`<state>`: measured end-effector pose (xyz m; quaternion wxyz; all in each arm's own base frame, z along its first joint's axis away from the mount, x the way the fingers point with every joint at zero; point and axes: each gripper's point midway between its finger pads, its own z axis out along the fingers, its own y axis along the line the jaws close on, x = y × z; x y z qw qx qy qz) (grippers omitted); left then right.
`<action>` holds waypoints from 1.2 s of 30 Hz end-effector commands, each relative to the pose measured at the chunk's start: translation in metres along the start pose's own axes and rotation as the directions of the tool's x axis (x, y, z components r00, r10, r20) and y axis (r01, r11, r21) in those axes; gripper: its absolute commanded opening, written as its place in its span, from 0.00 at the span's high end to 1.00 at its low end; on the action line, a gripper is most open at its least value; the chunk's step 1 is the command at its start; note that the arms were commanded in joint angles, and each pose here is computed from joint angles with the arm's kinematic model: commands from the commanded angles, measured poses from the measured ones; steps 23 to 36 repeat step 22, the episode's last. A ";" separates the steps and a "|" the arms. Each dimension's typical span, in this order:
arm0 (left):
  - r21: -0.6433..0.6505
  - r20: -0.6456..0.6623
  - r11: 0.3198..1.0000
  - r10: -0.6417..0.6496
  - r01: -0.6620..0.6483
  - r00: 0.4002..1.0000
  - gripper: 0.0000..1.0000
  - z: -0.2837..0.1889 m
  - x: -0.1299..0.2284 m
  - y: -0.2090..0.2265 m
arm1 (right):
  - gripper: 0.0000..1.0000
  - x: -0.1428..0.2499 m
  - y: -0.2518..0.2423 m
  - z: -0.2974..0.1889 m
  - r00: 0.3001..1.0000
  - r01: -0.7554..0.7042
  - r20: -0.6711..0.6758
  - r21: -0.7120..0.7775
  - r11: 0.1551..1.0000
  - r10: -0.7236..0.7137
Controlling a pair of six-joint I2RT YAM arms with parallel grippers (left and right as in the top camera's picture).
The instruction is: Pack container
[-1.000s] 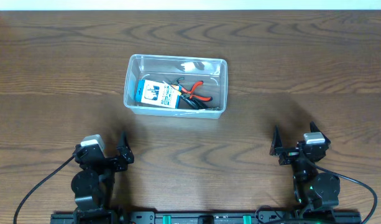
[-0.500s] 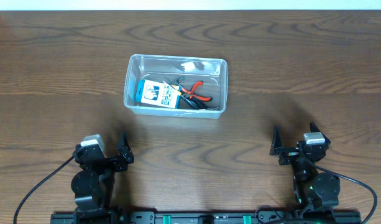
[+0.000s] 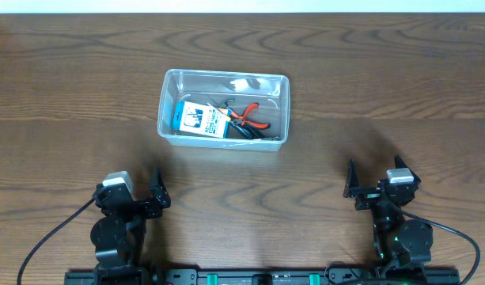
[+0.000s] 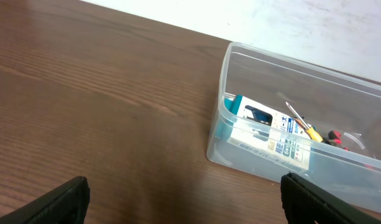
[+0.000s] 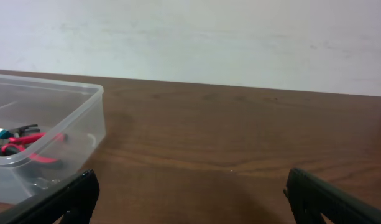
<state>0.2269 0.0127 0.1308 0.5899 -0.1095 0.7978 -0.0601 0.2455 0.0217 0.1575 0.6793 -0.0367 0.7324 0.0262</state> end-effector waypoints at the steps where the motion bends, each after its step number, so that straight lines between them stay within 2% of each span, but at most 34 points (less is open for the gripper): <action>1: -0.008 -0.012 1.000 0.014 -0.014 1.000 0.09 0.003 0.008 0.003 | 0.01 0.001 -0.004 0.000 1.000 0.011 0.002 0.015 1.000 -0.011; 36: -0.008 -0.012 1.000 0.014 -0.014 1.000 0.10 0.003 0.008 0.003 | 0.01 0.001 -0.004 0.000 1.000 0.011 0.002 0.015 1.000 -0.011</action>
